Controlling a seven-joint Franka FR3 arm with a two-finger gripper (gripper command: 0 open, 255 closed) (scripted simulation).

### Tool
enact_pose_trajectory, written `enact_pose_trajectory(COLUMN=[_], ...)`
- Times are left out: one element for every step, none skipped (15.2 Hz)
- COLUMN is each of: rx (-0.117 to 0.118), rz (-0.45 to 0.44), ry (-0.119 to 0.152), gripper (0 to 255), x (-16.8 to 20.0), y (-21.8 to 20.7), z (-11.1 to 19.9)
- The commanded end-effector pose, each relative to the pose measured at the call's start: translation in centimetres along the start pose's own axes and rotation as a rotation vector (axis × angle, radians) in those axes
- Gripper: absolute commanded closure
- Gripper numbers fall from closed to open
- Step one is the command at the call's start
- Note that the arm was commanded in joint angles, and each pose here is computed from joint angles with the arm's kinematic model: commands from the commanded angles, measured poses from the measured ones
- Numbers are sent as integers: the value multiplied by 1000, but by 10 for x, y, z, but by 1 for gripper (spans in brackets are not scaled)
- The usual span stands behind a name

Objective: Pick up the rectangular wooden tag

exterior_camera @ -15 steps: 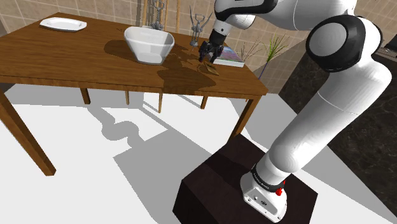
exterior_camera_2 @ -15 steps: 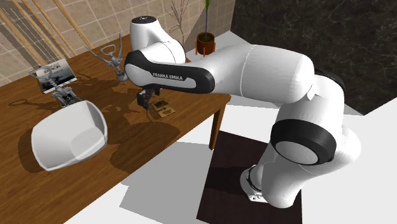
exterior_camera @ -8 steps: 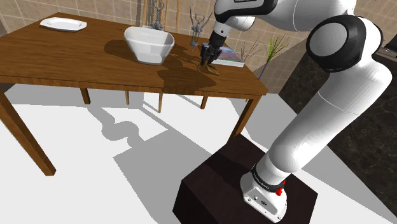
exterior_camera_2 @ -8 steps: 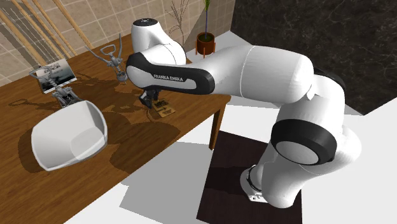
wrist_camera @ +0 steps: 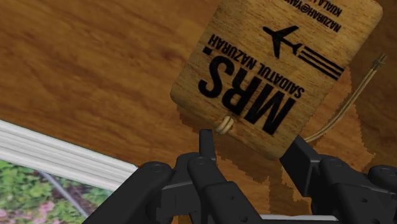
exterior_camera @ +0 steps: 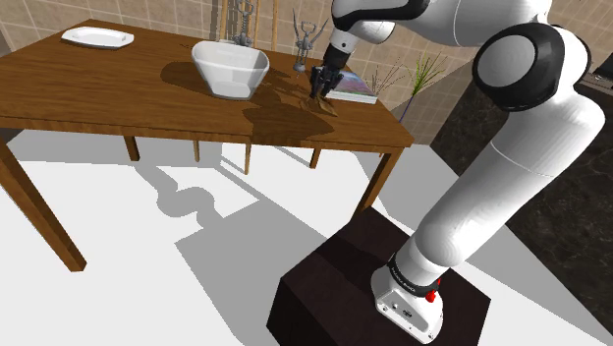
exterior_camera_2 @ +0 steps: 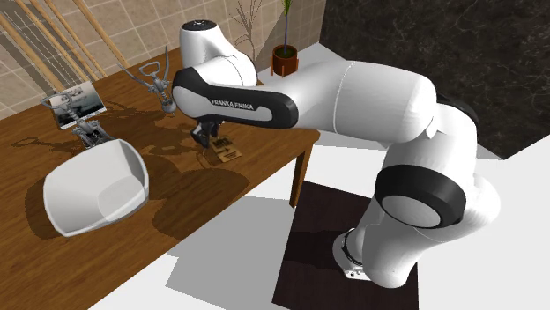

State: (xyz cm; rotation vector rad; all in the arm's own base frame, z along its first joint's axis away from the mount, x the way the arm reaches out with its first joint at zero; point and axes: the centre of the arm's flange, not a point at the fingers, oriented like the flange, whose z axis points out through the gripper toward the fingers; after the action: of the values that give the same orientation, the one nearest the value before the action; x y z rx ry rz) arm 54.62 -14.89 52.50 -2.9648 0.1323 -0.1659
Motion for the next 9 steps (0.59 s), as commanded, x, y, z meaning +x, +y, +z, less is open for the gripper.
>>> enact_pose_trajectory(rx=[0, 0, 0, 0, 0, 0, 0, 0, 0], rz=[0, 0, 0, 0, 0, 0, 0, 0, 0], ry=[0, 0, 0, 0, 0, 0, 0, 0, 0], gripper=[255, 255, 255, 255, 255, 255, 255, 255, 255], x=[0, 0, 1, 2, 2, 3, 3, 4, 4], y=[-1, -2, -3, -4, -5, -6, -7, -8, -9], z=[-10, -16, -21, -26, -31, -36, -41, -47, -52])
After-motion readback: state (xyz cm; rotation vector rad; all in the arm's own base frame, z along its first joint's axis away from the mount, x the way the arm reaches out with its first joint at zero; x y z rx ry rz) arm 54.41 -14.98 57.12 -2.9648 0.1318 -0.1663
